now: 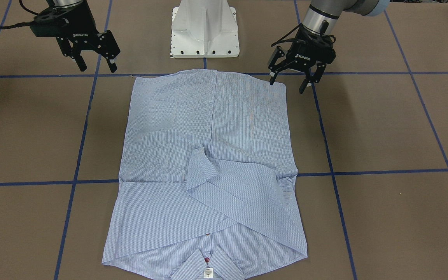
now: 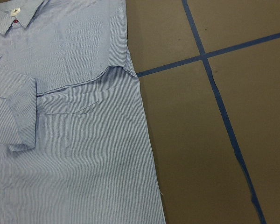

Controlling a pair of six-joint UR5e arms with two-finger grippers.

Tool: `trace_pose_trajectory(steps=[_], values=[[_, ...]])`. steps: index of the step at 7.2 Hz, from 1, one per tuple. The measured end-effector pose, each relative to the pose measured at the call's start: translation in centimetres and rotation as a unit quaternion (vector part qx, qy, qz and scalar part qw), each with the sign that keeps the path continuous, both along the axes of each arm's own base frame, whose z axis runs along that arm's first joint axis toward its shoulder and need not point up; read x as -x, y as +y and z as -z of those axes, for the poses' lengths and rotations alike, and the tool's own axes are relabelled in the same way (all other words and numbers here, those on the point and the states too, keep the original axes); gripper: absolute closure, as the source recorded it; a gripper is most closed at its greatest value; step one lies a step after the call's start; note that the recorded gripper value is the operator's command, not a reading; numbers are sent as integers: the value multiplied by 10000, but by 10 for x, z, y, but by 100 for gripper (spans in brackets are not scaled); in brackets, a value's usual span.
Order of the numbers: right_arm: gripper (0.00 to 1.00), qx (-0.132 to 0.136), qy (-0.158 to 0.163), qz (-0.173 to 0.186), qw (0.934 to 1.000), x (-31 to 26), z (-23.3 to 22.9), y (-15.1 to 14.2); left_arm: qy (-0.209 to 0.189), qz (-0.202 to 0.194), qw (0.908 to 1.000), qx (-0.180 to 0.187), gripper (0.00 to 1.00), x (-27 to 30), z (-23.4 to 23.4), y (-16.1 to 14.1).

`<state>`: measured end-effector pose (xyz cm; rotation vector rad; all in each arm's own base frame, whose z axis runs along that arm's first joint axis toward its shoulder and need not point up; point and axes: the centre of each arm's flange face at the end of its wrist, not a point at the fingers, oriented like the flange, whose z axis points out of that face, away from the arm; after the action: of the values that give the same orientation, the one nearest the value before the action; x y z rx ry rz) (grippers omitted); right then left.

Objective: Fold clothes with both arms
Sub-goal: 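Lower the left gripper to its nearest hem corner while the right gripper waits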

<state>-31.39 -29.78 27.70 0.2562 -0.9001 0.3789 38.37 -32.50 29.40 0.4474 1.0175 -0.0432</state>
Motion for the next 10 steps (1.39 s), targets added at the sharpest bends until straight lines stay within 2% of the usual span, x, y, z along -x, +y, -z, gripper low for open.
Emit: trace_pose_trajectory(steps=[2,5,7,8,9,10], values=[[0,-27,11,-39,10000,4,0,4,-152,-43,9994,324,0,-33,-27,35],[0,-56,9,-73,10000,5,1,4,-484,-87,9977,476,0,-59,-62,44],[0,-65,4,-82,9999,5,2,4,-568,-162,9970,502,0,-67,-70,51],[0,-72,7,-94,9999,5,2,4,-591,-203,9967,510,6,-70,-72,54],[0,-77,11,-101,9999,5,2,4,-606,-235,9964,542,19,-73,-74,58],[0,-80,13,-103,9999,5,2,3,-582,-209,9958,678,22,-78,-77,63]])
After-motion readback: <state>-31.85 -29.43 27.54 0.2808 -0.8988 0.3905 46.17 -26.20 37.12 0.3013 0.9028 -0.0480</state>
